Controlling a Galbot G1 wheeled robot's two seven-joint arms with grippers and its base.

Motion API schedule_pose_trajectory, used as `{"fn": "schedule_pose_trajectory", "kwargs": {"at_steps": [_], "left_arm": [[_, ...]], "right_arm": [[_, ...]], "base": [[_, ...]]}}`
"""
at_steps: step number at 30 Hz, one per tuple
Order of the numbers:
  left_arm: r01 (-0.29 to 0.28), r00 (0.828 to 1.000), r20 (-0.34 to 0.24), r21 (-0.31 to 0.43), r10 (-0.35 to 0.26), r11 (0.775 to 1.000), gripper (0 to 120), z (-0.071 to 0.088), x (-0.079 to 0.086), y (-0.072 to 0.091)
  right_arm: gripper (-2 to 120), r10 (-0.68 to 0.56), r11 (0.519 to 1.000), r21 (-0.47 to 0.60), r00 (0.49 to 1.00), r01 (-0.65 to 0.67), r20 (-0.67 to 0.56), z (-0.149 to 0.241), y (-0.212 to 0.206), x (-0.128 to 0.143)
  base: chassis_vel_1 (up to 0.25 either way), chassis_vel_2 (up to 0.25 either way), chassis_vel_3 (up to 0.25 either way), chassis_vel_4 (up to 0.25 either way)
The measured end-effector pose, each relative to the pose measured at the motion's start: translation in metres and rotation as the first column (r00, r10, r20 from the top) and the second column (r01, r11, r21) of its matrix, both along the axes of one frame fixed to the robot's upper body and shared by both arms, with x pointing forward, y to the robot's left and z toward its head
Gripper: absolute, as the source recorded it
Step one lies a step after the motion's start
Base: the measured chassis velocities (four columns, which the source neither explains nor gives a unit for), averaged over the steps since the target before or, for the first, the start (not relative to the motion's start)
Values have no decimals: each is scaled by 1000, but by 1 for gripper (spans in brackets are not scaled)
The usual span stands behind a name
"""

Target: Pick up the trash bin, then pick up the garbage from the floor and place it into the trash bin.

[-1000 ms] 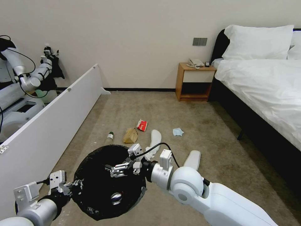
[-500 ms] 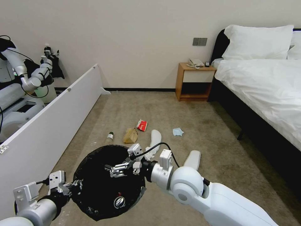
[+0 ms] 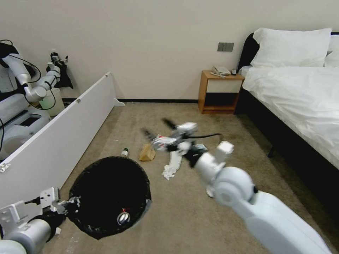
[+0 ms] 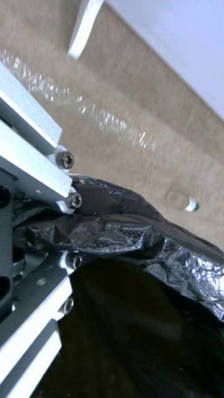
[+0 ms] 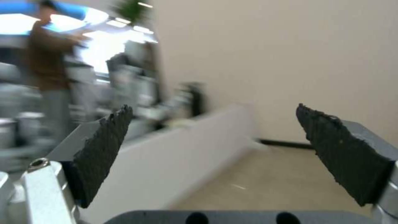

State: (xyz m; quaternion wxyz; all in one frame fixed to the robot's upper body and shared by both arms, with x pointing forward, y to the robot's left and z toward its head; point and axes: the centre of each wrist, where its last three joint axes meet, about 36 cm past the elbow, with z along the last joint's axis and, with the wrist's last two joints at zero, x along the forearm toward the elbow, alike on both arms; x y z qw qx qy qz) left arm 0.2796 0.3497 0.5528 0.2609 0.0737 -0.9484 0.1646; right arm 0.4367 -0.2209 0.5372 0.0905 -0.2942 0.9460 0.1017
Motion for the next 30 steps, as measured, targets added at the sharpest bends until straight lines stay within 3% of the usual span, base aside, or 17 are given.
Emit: {"fn": "schedule_pose_trajectory", "kwargs": {"at_steps": [1,3,6,9,10,12,16,18,21,30], "left_arm": [[0,1000,0,0,0,1000,3,0,0,0],[-20,1000,0,14,20,1000,3,-4,0,6],[-29,1000,4,23,29,999,3,-5,-1,9],[-53,999,15,60,52,997,3,-8,1,15],[-53,999,15,60,52,997,3,-8,1,15],[-63,998,17,71,62,995,3,-10,0,17],[-71,997,2,76,71,995,3,-15,-2,20],[-71,997,-19,74,73,995,3,-21,-3,22],[-68,997,-29,69,71,995,3,-23,-5,21],[-67,997,-39,71,70,995,3,-24,-5,23]], "right_arm": [[100,0,1000,0,1000,0,0,0,0,0],[100,-173,984,-51,984,172,-28,-15,-39,-24],[100,-262,962,-93,964,258,-35,-25,-59,-41],[100,-437,881,-209,899,424,-19,-52,-97,-82],[100,-437,881,-209,899,424,-19,-52,-97,-82],[100,-526,821,-254,850,512,12,-65,-113,-109],[100,-588,779,-265,809,569,9,-84,-118,-135],[100,-630,742,-293,777,604,7,-108,-117,-163],[100,-637,727,-324,771,606,12,-127,-114,-182],[100,-633,734,-319,774,599,-2,-147,-106,-188]], "base": [[0,0,0,0],[0,0,0,0],[0,0,0,0],[0,0,0,0],[0,0,0,0],[0,0,0,0],[0,0,0,0],[0,0,0,0],[0,0,0,0],[0,0,0,0]]}}
